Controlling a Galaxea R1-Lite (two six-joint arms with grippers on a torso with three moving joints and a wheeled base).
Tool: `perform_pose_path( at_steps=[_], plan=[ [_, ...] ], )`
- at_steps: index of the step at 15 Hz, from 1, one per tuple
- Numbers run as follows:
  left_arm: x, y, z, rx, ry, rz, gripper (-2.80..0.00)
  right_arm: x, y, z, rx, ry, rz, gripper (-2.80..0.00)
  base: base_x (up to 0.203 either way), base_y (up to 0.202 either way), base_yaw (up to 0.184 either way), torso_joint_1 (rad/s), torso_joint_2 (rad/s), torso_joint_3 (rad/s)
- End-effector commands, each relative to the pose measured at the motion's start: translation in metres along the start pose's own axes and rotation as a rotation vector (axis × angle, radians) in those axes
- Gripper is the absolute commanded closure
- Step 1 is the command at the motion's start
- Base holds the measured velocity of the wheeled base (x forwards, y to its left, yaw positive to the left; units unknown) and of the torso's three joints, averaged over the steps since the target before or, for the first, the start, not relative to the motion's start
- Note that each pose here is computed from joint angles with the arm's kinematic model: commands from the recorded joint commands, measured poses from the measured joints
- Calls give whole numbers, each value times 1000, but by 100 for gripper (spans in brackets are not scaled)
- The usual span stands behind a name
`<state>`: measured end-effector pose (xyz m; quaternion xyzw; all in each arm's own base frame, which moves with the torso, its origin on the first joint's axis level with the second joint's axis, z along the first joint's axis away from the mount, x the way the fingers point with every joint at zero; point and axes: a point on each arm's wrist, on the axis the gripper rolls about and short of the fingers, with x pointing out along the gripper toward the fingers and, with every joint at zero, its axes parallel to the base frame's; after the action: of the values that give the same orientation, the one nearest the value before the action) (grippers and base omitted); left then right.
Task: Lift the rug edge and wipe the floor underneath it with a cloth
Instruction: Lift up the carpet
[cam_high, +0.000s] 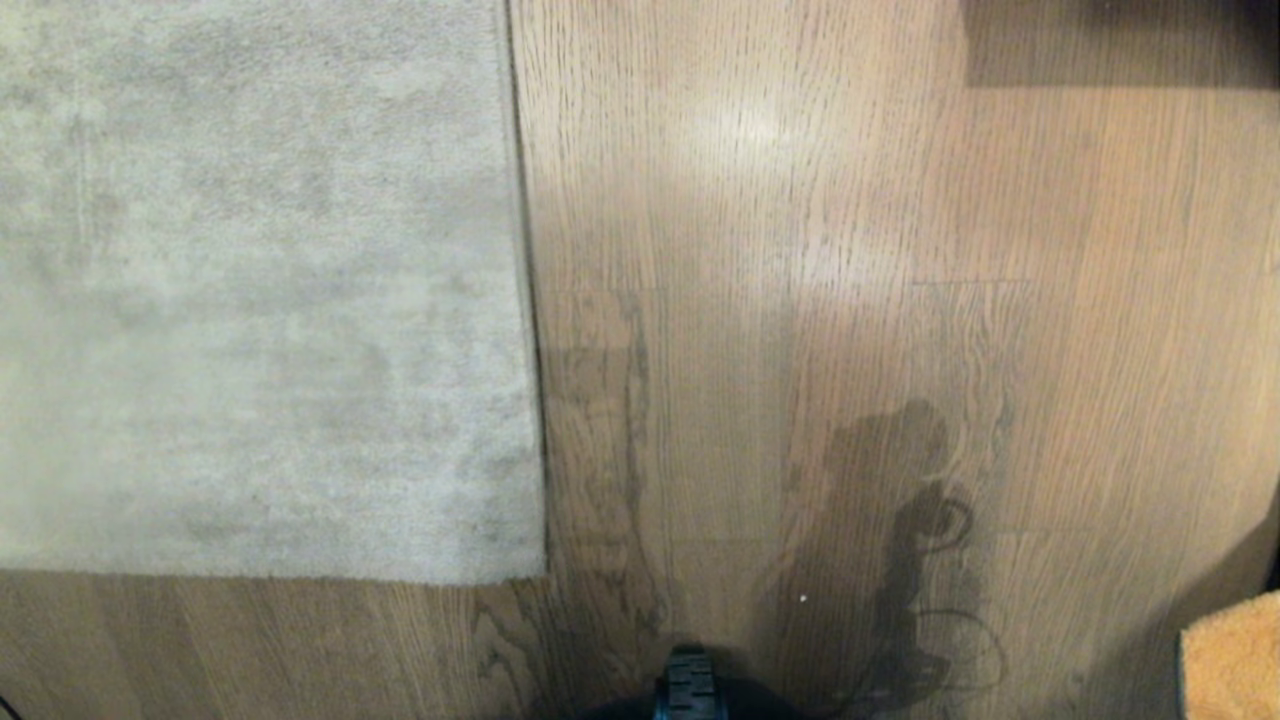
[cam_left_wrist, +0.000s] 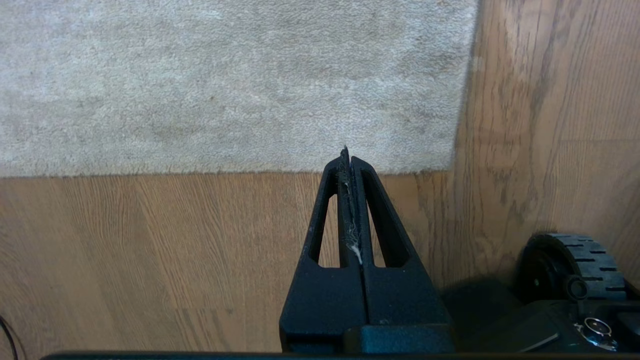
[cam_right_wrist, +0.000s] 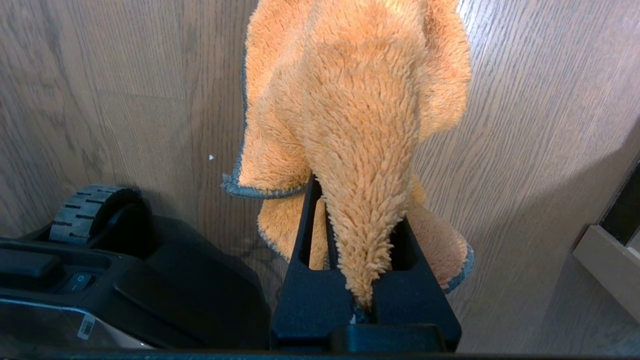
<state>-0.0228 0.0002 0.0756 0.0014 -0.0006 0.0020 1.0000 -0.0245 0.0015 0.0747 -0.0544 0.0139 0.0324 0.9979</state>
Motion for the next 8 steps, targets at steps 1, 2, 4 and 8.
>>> perform_pose_path(
  at_steps=[1,2,4,8],
  plan=[
    [0,0,0,0,0,1,0,0,0,0,-3,4,2,0,0,0,0,0,0,0],
    [0,0,0,0,0,0,0,0,0,0,-2,4,2,0,0,0,0,0,0,0],
    [0,0,0,0,0,-1,0,0,0,0,-2,4,3,0,0,0,0,0,0,0],
    [0,0,0,0,0,1,0,0,0,0,-2,4,3,0,0,0,0,0,0,0]
  ],
)
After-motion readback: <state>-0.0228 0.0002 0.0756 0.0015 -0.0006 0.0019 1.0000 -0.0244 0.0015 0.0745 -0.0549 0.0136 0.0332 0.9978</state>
